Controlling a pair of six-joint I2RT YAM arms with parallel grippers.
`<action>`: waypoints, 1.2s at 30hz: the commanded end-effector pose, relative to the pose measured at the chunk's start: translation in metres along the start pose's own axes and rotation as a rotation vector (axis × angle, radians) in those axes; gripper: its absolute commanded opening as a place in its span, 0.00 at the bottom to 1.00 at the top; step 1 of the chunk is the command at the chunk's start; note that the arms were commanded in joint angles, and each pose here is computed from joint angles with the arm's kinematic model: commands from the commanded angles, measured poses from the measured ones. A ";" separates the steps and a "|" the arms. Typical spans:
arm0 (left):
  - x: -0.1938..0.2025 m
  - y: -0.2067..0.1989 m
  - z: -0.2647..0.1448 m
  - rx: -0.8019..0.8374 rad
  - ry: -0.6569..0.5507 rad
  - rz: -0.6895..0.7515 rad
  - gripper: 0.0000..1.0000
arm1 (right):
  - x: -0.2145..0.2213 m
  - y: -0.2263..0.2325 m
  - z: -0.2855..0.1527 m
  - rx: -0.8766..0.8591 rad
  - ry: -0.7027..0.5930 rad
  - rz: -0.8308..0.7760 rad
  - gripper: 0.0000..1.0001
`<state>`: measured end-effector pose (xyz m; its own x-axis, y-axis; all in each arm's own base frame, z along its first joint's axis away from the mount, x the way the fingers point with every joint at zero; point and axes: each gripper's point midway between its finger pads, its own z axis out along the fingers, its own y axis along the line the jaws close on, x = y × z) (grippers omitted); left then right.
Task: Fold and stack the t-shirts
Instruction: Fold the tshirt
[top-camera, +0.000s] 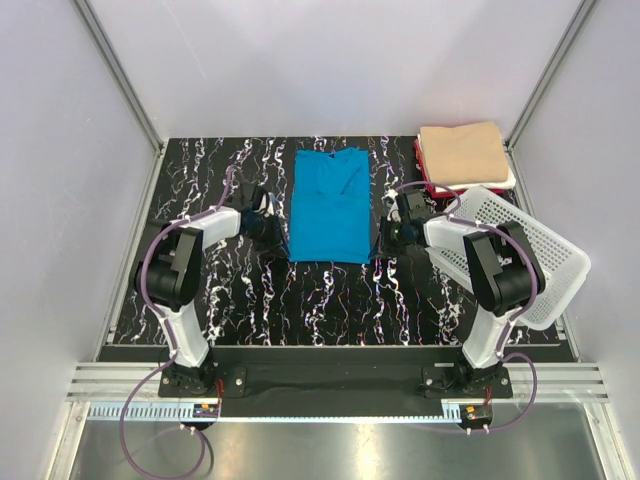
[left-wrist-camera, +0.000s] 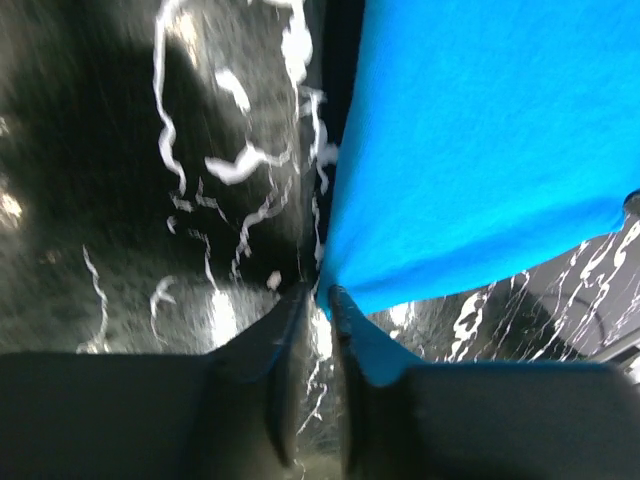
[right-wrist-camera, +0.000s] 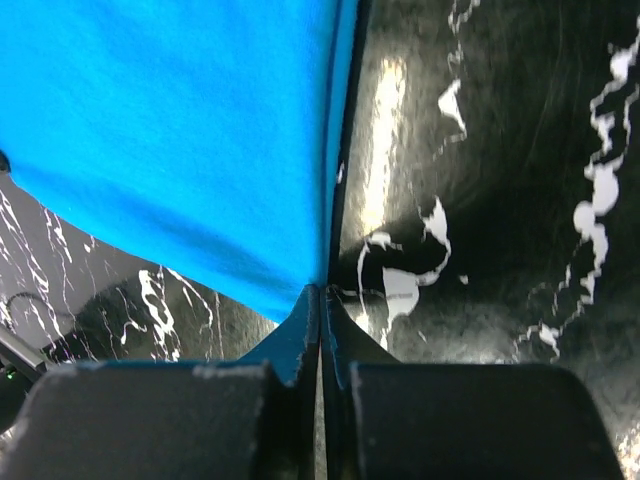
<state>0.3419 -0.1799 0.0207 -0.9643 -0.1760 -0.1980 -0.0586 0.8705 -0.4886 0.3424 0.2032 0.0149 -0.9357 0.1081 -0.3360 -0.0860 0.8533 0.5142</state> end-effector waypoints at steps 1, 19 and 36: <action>-0.008 -0.005 -0.020 -0.013 -0.082 0.026 0.27 | -0.003 0.008 -0.015 -0.006 -0.038 -0.019 0.01; -0.009 -0.106 -0.022 0.220 -0.055 0.167 0.26 | -0.012 0.064 -0.022 -0.062 0.010 0.010 0.12; 0.011 -0.050 -0.025 0.004 -0.091 0.143 0.30 | 0.009 0.025 -0.029 0.098 -0.019 0.013 0.16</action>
<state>0.3132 -0.2240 0.0271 -0.9715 -0.0813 -0.2226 0.0384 0.8731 -0.4860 0.3195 0.2169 0.0214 -0.9541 0.1093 -0.2788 -0.0310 0.8900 0.4549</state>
